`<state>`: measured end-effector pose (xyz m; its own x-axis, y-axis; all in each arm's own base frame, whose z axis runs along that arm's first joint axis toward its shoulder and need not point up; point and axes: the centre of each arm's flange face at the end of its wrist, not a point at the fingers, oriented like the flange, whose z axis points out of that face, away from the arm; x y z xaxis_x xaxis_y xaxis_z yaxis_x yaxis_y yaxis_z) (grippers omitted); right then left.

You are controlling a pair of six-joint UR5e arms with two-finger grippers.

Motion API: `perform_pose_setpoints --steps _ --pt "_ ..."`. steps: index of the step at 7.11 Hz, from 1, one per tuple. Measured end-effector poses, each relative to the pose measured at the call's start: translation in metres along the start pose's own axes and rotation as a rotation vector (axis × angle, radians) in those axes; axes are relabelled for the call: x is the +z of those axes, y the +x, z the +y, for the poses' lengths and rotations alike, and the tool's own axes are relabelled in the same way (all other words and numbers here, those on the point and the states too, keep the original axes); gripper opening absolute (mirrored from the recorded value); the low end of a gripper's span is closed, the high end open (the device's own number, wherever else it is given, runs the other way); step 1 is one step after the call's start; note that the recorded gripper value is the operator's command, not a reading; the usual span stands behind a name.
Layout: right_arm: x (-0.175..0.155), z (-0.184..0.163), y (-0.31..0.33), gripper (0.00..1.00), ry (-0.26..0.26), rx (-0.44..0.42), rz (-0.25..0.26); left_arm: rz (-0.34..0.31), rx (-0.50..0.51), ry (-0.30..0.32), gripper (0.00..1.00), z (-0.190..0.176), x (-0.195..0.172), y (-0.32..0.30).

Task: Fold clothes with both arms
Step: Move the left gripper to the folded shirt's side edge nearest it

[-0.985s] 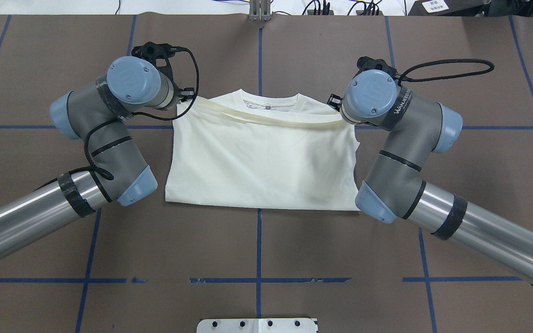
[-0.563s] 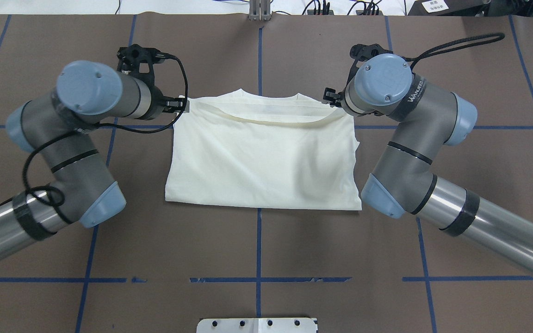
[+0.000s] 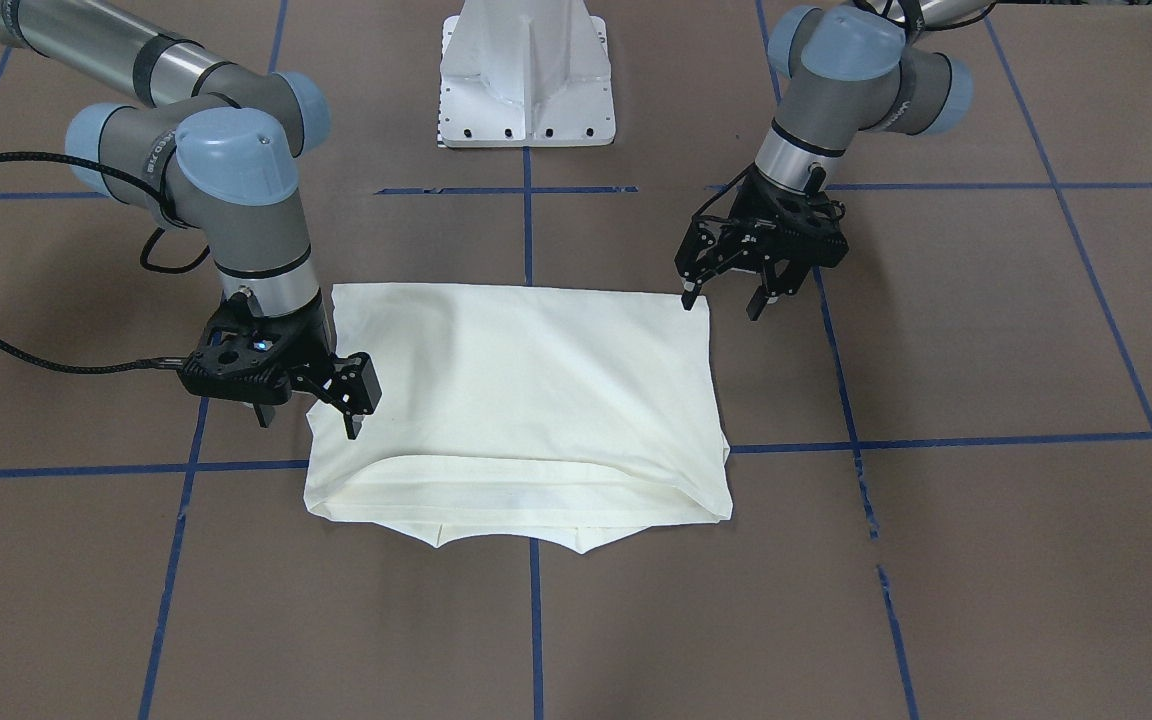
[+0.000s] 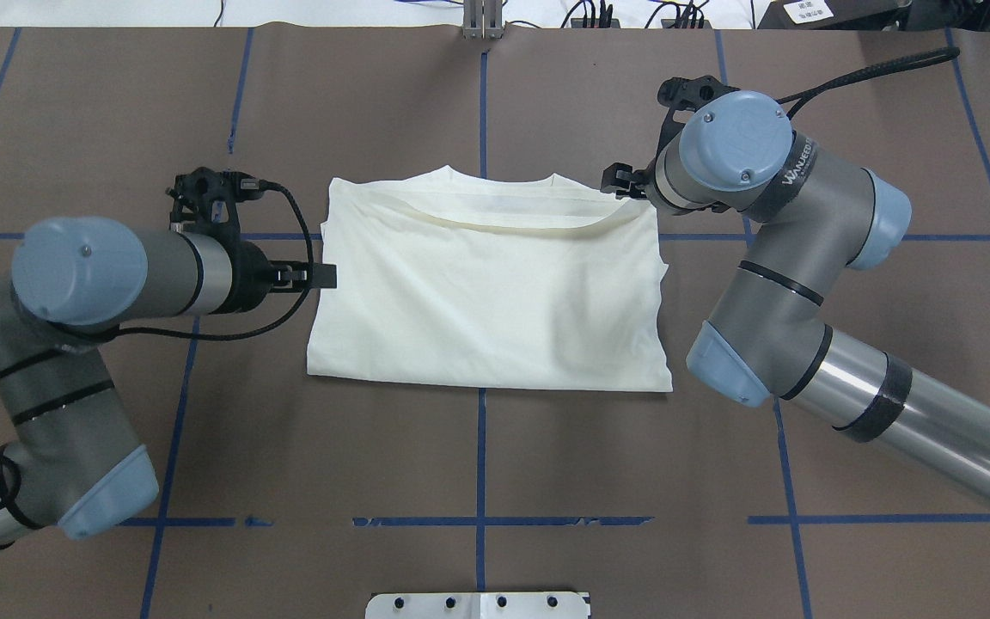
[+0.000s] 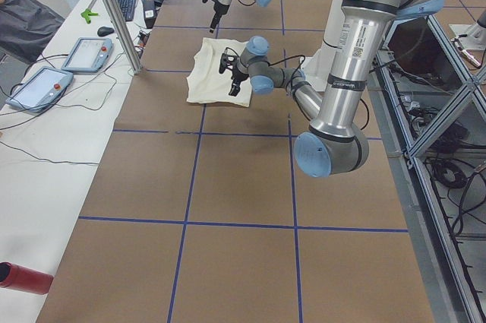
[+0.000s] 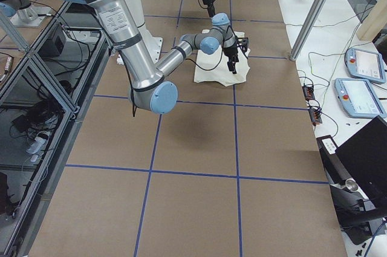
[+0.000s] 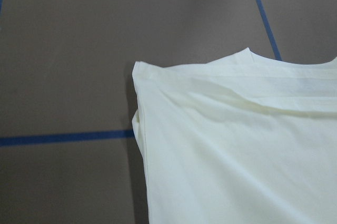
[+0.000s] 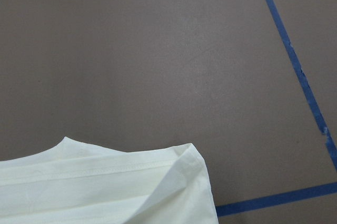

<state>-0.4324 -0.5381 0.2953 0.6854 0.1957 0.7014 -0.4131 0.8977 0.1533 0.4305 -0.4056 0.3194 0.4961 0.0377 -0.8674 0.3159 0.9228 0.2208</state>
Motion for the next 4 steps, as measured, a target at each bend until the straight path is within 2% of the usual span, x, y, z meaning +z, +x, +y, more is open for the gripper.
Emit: perform_pose_setpoints --steps 2,4 --pt "0.000 0.000 0.000 1.00 0.001 0.000 -0.001 -0.011 -0.061 -0.030 0.50 0.033 0.015 -0.002" --pt "-0.001 0.000 0.000 1.00 0.002 0.003 -0.002 -0.033 -0.069 -0.050 0.50 0.047 0.030 -0.005"
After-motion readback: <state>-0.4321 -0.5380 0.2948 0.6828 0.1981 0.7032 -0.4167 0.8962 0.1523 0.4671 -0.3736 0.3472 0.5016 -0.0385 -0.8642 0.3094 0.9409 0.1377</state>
